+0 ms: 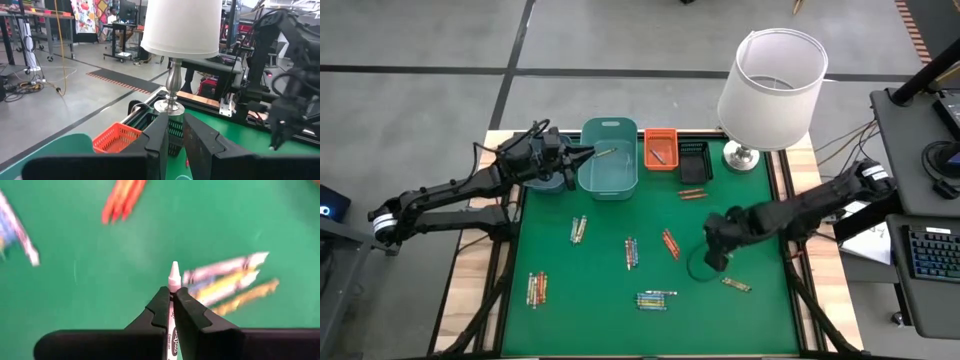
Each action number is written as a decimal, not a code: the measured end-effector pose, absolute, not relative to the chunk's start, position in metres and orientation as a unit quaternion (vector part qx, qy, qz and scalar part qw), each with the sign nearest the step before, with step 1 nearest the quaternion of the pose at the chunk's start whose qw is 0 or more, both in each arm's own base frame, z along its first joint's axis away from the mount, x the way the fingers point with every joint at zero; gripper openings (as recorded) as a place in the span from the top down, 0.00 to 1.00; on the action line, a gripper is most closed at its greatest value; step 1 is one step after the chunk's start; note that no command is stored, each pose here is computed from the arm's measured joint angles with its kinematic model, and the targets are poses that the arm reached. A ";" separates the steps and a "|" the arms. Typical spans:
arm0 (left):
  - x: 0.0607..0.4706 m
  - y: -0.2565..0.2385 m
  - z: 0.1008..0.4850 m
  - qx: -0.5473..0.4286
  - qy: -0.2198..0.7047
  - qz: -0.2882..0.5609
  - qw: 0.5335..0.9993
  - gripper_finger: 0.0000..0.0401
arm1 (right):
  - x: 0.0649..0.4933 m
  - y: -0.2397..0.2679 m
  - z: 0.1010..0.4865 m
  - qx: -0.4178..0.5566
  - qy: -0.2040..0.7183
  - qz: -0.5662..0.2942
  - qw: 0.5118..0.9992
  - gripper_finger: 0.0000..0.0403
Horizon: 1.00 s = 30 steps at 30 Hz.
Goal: Sort crayons
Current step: Put the white crayon into the black bin
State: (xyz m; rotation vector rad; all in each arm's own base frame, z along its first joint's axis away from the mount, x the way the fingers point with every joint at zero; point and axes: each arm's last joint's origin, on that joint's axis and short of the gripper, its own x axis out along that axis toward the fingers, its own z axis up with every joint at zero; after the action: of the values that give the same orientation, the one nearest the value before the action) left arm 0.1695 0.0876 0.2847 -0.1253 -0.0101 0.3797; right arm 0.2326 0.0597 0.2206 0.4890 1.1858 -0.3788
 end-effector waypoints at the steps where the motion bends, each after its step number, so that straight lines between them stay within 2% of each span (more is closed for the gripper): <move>1: 0.170 0.088 0.285 -0.061 -0.008 0.188 0.980 0.90 | 0.238 0.053 0.224 0.230 0.536 -0.175 0.793 0.97; 7: 0.169 0.088 0.287 -0.059 -0.015 0.188 0.980 0.90 | 0.269 0.008 0.242 0.203 0.451 -0.181 0.850 0.97; 11: 0.169 0.088 0.287 -0.059 -0.015 0.188 0.980 0.90 | 0.287 -0.022 0.248 0.157 0.411 -0.239 0.866 0.97; 16: 0.169 0.088 0.287 -0.059 -0.015 0.188 0.980 0.90 | 0.299 -0.055 0.247 0.108 0.388 -0.364 0.840 0.97; 21: 0.169 0.087 0.287 -0.060 -0.016 0.188 0.980 0.90 | 0.306 -0.073 0.243 0.067 0.372 -0.450 0.810 0.97; 30: 0.169 0.087 0.287 -0.067 -0.017 0.188 0.980 0.90 | 0.313 -0.087 0.207 0.048 0.398 -0.504 0.765 0.97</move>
State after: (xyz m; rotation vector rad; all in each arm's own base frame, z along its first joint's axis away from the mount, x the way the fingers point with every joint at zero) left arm 0.1693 0.0874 0.2869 -0.1353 -0.0343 0.3777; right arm 0.3129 -0.0874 0.2065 0.1032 0.8643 -1.0954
